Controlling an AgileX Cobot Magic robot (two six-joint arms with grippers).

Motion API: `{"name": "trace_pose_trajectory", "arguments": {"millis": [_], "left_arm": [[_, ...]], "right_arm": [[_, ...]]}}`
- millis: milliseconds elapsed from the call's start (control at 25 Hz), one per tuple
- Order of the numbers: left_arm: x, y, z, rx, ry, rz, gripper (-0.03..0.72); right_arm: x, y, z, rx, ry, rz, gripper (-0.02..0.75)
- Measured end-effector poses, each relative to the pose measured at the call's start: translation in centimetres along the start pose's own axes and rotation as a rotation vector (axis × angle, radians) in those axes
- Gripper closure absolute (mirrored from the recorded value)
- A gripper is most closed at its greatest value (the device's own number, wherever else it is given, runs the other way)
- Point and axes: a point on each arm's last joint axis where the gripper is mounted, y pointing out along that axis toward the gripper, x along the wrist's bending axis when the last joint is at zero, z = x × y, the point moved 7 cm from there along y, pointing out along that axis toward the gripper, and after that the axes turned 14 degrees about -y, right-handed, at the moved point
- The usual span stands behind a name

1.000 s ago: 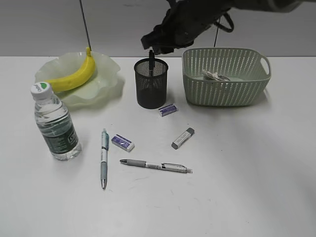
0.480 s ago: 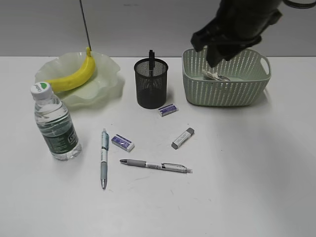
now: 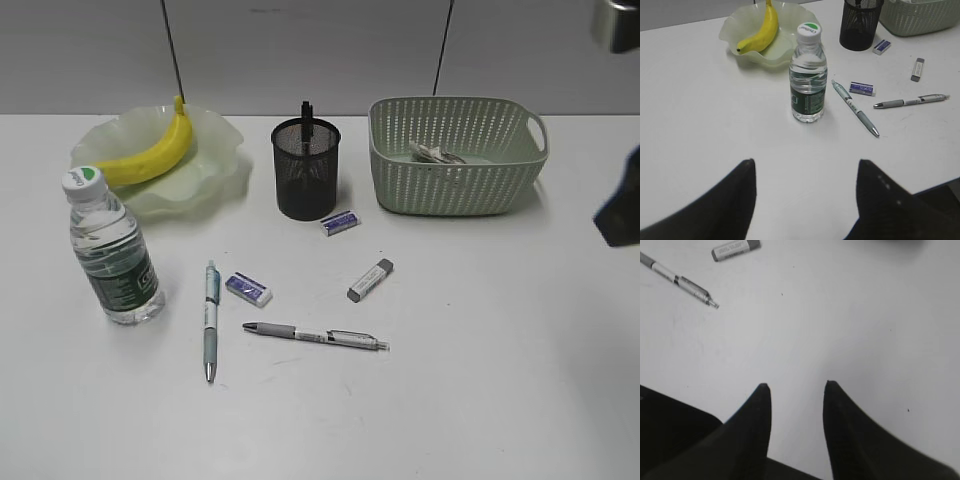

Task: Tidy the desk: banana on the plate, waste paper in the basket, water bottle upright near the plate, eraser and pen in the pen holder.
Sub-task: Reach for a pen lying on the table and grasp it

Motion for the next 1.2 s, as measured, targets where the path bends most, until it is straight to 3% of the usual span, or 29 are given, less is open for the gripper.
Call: {"name": "trace_pose_trajectory", "arguments": {"millis": [320,600,840,1040,1200], "left_arm": [[0.0,0.0,0.0,0.000,0.000,0.000,0.217],[0.0,0.0,0.0,0.000,0.000,0.000,0.217],[0.0,0.0,-0.1,0.002,-0.001,0.001,0.219],[-0.9,1.0,-2.4,-0.015,-0.006,0.017,0.219],[-2.8,3.9,-4.1,0.100,-0.069,0.060,0.219]], "right_arm": [[1.2,-4.3,8.9,-0.113,0.019,0.025,0.447],[2.2,-5.2,14.6,-0.256,0.037,0.050,0.447],[2.4,-7.1,16.5,-0.469,0.055,0.090,0.447],[2.4,-8.4,17.1,-0.580,0.064,0.110,0.447],[2.4,-8.7,17.2,-0.600,0.066,0.114,0.446]]}}
